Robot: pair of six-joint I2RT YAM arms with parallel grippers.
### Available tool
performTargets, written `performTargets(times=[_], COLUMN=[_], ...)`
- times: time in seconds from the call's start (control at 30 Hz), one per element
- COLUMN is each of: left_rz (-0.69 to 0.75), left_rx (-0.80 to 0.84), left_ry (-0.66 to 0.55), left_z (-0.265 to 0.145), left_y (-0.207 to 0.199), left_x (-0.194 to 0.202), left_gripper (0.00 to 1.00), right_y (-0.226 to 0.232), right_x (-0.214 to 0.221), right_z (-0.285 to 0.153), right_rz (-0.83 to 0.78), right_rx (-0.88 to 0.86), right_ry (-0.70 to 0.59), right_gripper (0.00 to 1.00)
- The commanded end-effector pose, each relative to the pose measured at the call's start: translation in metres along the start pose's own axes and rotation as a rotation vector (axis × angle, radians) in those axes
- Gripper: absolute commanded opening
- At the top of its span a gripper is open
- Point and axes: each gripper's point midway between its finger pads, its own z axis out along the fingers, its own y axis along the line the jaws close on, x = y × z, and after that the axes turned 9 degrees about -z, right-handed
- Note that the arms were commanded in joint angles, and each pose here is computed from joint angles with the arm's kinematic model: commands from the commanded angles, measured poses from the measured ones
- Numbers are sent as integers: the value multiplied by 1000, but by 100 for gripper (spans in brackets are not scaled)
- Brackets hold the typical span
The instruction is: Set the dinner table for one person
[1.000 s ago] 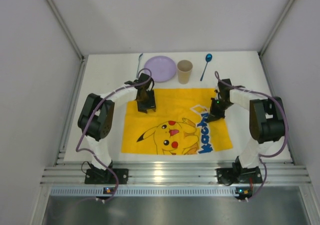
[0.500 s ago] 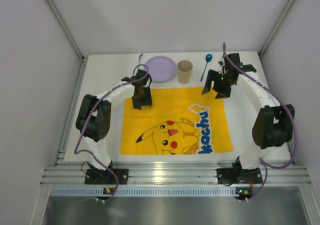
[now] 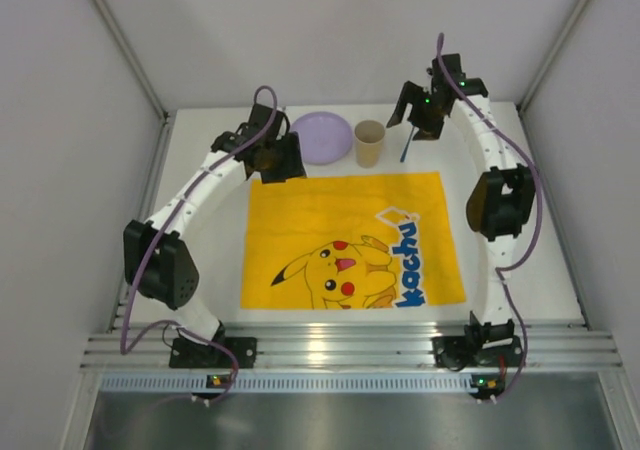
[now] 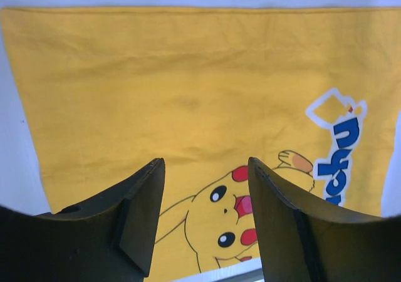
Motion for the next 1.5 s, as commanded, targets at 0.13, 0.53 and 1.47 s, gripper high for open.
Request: performTargets(times=[0.13, 0.53, 1.47], left_rz=[0, -25, -81], left_rx=[53, -25, -37], left_ry=[72, 58, -66], left_z=[-24, -17, 40], left_y=[7, 16, -12], left_x=[32, 25, -68], left_gripper=[60, 59, 98], right_y=[11, -4, -65], right_x=[20, 3, 112], right_z=[58, 54, -75], right_rz=[28, 12, -89], right_rx=[45, 118, 328], right_ry=[61, -9, 35], right_gripper=[83, 15, 0])
